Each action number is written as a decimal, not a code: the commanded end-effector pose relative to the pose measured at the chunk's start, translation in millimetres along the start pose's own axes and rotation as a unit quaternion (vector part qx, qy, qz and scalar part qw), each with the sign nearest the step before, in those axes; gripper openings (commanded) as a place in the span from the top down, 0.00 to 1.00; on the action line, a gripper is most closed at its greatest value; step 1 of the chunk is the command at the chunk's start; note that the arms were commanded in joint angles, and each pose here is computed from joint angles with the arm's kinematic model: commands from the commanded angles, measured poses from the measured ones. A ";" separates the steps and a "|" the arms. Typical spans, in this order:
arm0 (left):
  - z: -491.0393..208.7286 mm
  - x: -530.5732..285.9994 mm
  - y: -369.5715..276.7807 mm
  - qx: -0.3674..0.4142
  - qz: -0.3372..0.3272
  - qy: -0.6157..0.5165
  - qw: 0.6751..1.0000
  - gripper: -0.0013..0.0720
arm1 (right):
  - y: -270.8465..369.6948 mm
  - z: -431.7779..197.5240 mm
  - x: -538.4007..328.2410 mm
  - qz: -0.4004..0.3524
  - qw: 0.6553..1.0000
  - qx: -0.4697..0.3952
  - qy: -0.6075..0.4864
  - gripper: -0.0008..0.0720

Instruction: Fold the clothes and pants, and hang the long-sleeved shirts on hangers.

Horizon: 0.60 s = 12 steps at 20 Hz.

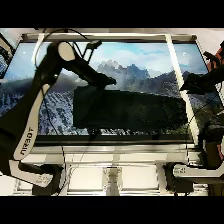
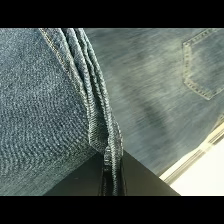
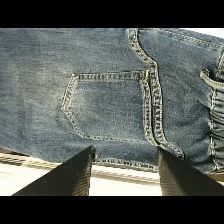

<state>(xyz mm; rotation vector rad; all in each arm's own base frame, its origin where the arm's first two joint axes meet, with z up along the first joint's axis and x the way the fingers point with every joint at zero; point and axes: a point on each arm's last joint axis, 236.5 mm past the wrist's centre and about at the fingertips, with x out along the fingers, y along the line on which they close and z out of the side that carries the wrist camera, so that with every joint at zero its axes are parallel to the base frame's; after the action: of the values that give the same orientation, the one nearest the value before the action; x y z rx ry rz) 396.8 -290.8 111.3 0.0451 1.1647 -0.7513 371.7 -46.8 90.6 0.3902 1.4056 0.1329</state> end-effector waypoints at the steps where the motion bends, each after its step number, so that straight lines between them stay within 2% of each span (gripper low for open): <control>1: 3.9 21.1 -20.5 -0.013 -0.021 -0.001 1.000 0.95 | 3.4 -3.1 -6.9 -0.001 1.000 -0.001 -0.005 0.38; 3: 2.8 24.0 -37.3 -0.021 -0.057 0.004 0.998 0.95 | 4.4 -3.7 -9.5 -0.002 1.000 -0.002 -0.008 0.38; 6: -8.5 31.0 -52.7 -0.006 -0.064 0.025 0.998 0.95 | 4.8 -4.1 -11.2 -0.003 1.000 -0.001 -0.010 0.38; 7: -15.3 35.8 -57.8 0.003 -0.067 0.037 0.997 0.90 | 5.0 -4.6 -11.6 -0.003 1.000 -0.001 -0.010 0.38; 8: -23.0 41.5 -61.4 0.006 -0.069 0.053 0.996 0.68 | 5.1 -5.7 -11.6 -0.003 1.000 0.000 -0.007 0.38; 9: -32.7 47.7 -63.8 0.010 -0.072 0.074 0.995 0.39 | 5.4 -7.4 -11.5 -0.002 1.000 0.001 -0.004 0.38; 10: -43.7 52.6 -64.6 0.013 -0.075 0.099 0.992 0.22 | 5.6 -9.3 -11.5 -0.002 1.000 0.001 0.001 0.38; 12: -61.6 55.5 -63.2 0.030 -0.080 0.138 0.987 0.20 | 6.0 -12.7 -11.6 -0.001 1.000 0.001 0.008 0.38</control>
<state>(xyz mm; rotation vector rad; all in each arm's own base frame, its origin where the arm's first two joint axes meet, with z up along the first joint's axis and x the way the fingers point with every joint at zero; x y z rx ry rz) 343.9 -346.3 75.4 0.0444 1.3275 -0.8971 362.9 -44.5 101.5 0.3887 1.4025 0.1280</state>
